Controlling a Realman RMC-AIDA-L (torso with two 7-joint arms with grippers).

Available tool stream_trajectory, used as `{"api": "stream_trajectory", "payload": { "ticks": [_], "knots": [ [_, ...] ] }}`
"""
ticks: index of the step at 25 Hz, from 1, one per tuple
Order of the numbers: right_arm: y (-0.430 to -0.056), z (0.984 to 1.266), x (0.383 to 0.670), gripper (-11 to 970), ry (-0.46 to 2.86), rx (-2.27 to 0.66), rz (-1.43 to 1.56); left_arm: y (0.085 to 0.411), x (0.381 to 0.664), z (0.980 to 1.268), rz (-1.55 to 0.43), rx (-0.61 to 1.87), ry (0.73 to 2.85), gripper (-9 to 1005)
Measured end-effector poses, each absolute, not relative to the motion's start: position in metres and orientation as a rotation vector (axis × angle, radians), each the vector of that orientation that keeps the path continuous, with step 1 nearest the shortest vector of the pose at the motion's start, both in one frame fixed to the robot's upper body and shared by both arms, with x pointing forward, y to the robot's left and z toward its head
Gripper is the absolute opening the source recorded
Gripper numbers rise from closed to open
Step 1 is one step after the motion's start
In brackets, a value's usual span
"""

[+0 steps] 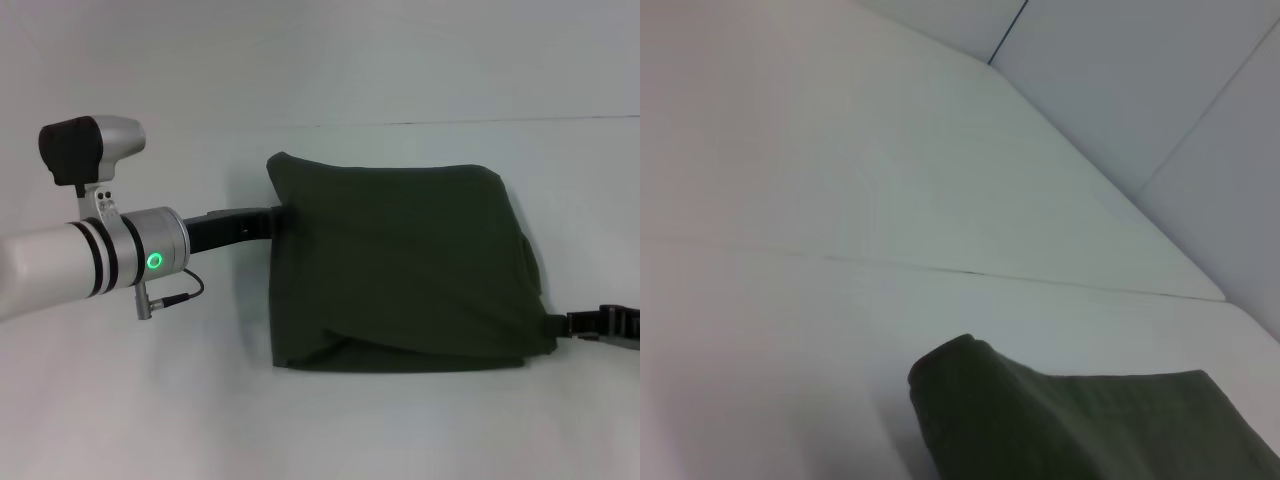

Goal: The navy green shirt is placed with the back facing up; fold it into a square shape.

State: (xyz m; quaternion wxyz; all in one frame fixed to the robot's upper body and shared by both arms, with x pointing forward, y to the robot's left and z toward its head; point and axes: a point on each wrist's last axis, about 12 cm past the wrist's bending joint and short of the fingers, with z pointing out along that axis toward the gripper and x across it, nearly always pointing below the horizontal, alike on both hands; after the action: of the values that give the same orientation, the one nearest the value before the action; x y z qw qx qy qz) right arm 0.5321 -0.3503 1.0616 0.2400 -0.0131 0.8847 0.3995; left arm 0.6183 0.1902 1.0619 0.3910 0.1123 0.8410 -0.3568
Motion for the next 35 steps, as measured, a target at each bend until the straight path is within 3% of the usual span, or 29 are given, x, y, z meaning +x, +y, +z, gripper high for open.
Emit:
{"api": "stream_trajectory", "payload": {
  "ticks": [5,8,13,19,20,25,35],
  "knots": [
    [-0.356,1.067,0.534,57,2.380,-0.027,1.082,0.194,0.620,1.063,-0.895,0.282,2.135,101],
    [-0.362,1.069,0.534,263,2.339,-0.007,1.069,0.196,0.621,1.063,-0.889,0.276,2.135,106],
    [-0.367,1.077,0.534,504,2.249,-0.028,1.083,0.204,0.617,1.060,-0.878,0.230,2.129,114],
    [-0.359,1.087,0.536,753,2.128,-0.092,1.137,0.225,0.610,1.059,-0.901,0.090,2.132,123],
    [-0.358,1.088,0.537,757,2.113,-0.104,1.140,0.229,0.608,1.060,-0.912,0.077,2.124,125],
    [-0.353,1.092,0.542,778,2.091,-0.126,1.144,0.253,0.587,1.068,-1.016,0.068,2.029,350],
    [-0.346,1.107,0.546,857,1.972,-0.240,1.177,0.262,0.530,1.088,-1.293,0.366,1.768,738]
  ]
}}
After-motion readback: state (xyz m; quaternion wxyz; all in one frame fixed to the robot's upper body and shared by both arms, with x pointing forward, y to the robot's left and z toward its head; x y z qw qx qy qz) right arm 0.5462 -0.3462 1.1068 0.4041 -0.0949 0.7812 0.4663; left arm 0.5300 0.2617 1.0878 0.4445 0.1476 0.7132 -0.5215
